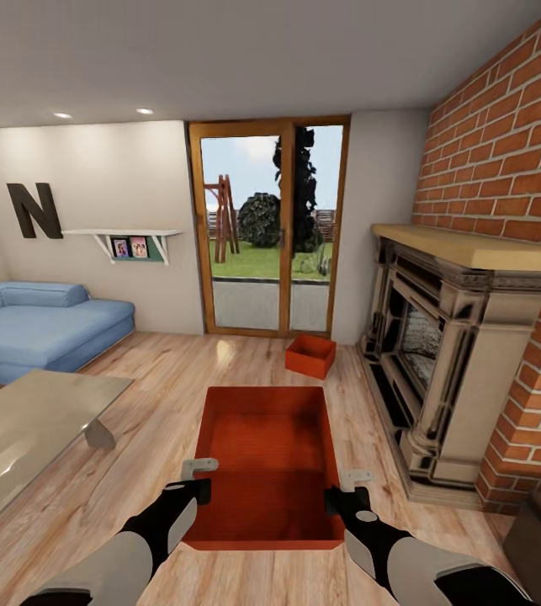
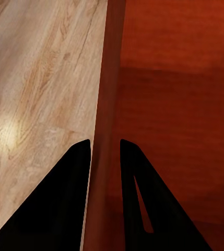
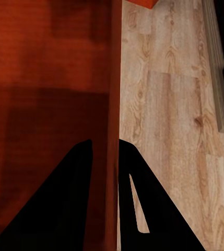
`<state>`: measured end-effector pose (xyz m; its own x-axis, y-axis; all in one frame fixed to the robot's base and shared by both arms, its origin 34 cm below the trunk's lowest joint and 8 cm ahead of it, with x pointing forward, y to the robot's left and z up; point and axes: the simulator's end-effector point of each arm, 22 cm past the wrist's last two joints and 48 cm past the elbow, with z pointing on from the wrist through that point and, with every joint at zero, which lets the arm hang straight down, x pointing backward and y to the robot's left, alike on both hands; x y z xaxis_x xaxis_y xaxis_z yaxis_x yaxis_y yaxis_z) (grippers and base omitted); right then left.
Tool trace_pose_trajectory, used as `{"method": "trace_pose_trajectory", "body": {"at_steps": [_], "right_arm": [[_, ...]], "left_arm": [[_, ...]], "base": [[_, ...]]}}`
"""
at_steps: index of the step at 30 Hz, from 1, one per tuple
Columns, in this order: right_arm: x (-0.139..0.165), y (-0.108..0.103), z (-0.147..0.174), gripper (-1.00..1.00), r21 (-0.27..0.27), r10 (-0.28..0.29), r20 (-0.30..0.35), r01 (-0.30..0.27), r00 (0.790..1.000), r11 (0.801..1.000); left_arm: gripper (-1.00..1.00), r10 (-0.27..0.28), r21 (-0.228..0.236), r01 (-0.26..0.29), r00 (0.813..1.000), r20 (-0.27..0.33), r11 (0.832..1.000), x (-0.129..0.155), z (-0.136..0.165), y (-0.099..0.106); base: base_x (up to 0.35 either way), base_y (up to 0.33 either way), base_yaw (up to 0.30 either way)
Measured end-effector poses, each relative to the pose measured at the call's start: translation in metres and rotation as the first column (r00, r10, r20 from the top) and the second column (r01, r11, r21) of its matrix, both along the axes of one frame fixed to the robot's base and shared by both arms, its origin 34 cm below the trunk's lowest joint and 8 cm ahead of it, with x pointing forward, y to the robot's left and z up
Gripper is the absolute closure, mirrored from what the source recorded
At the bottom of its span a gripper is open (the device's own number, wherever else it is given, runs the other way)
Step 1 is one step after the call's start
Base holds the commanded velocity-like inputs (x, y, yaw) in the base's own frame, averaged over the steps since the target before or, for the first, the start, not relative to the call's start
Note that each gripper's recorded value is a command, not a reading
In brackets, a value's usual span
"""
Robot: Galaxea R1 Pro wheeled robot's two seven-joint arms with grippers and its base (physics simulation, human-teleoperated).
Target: Move the two storage containers from the living room to the garage. In the garage, place one container on the floor and stack the other container on top of it (either order is fine).
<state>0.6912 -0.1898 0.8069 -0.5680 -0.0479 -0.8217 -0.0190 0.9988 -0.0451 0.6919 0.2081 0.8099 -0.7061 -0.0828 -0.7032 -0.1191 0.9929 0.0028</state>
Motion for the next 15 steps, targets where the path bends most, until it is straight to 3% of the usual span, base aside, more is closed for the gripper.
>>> {"method": "trace_pose_trajectory", "body": {"at_steps": [5, 15], "right_arm": [[0.0001, 0.0, 0.0003, 1.0, 0.002, -0.001, 0.0, 0.001, 1.0, 1.0], [0.0011, -0.0001, 0.0047, 1.0, 0.002, -0.002, 0.008, 0.002, 1.0, 1.0]], "left_arm": [[1.0, 0.001, 0.002, -0.001, 1.0, 0.0, 1.0, 0.0005, 0.0012, 0.0], [1.0, 0.002, 0.003, -0.002, 1.0, 0.008, 1.0, 0.0016, 0.0058, 0.0]], "base": [[0.0, 0.0, 0.088], [0.0, 0.0, 0.268]]}}
